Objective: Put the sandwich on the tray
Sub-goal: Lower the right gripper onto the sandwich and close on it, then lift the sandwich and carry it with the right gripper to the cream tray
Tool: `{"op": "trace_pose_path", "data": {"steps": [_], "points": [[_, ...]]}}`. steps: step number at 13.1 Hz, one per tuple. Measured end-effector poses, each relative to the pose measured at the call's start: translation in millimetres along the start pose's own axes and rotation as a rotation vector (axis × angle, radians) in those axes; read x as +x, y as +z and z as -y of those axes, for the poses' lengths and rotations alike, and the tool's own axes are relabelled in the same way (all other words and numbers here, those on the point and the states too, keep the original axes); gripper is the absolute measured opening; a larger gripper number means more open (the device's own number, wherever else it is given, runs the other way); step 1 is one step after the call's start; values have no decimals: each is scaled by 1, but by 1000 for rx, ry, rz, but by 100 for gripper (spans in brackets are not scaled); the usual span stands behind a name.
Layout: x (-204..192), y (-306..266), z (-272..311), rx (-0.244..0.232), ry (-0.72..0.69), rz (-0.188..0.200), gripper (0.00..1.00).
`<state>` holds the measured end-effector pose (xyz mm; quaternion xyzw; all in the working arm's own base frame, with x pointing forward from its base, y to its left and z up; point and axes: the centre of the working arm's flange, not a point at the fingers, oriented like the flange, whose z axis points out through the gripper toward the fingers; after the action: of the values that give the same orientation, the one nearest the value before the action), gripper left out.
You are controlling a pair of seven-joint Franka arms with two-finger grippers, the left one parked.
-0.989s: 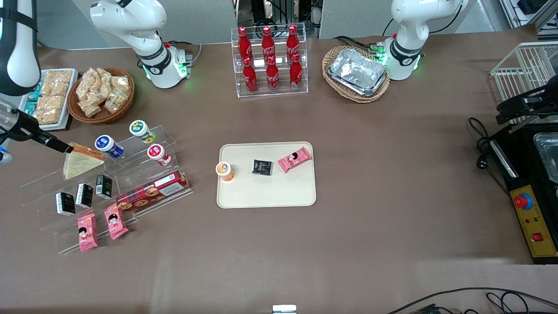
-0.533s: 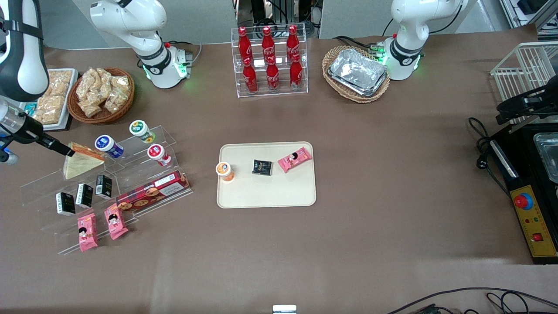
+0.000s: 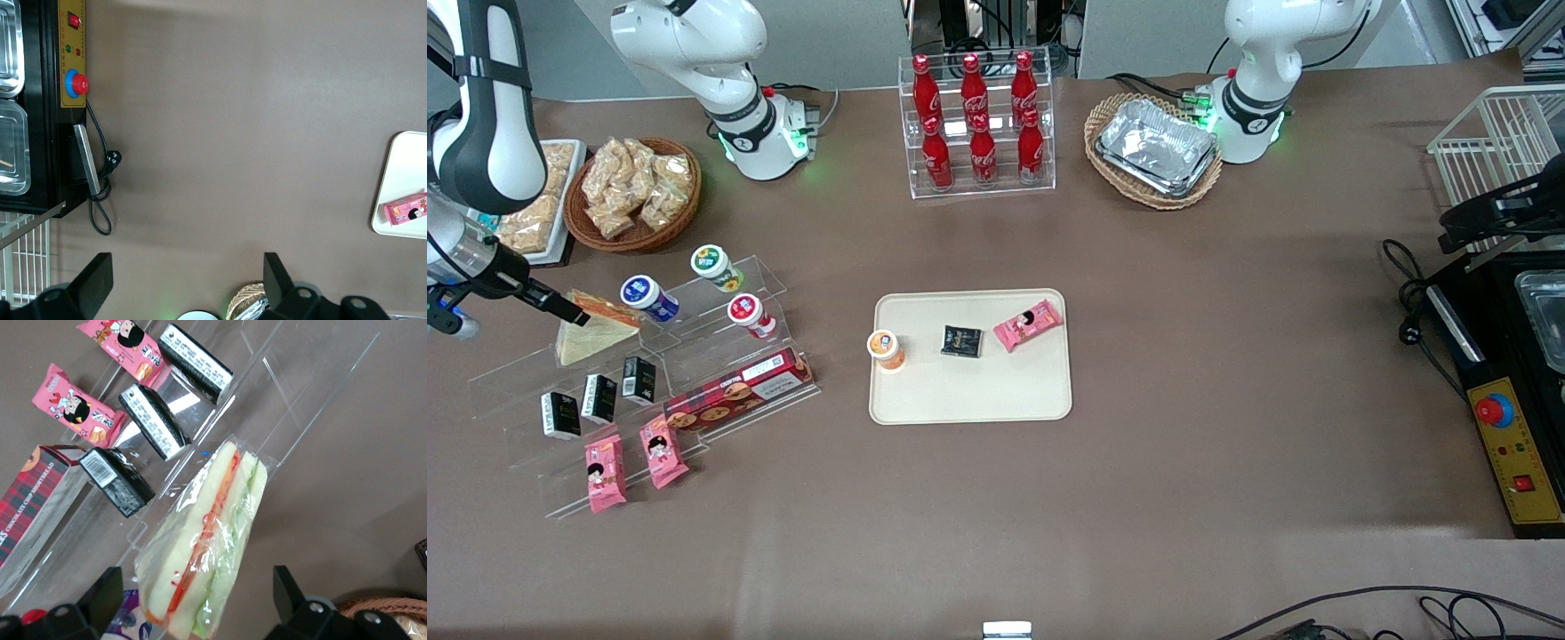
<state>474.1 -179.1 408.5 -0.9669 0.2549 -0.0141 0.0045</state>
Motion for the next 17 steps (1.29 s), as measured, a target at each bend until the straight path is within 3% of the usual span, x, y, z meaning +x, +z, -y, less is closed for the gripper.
{"op": "trace_pose_path", "data": {"steps": [3, 9, 14, 15, 17], "points": [[4, 4, 1, 8, 6, -20, 100], [3, 19, 3, 57, 54, -10, 100], [2, 38, -11, 53, 79, -13, 99], [3, 43, -11, 48, 77, -8, 95], [3, 46, -11, 45, 68, -5, 70]]}}
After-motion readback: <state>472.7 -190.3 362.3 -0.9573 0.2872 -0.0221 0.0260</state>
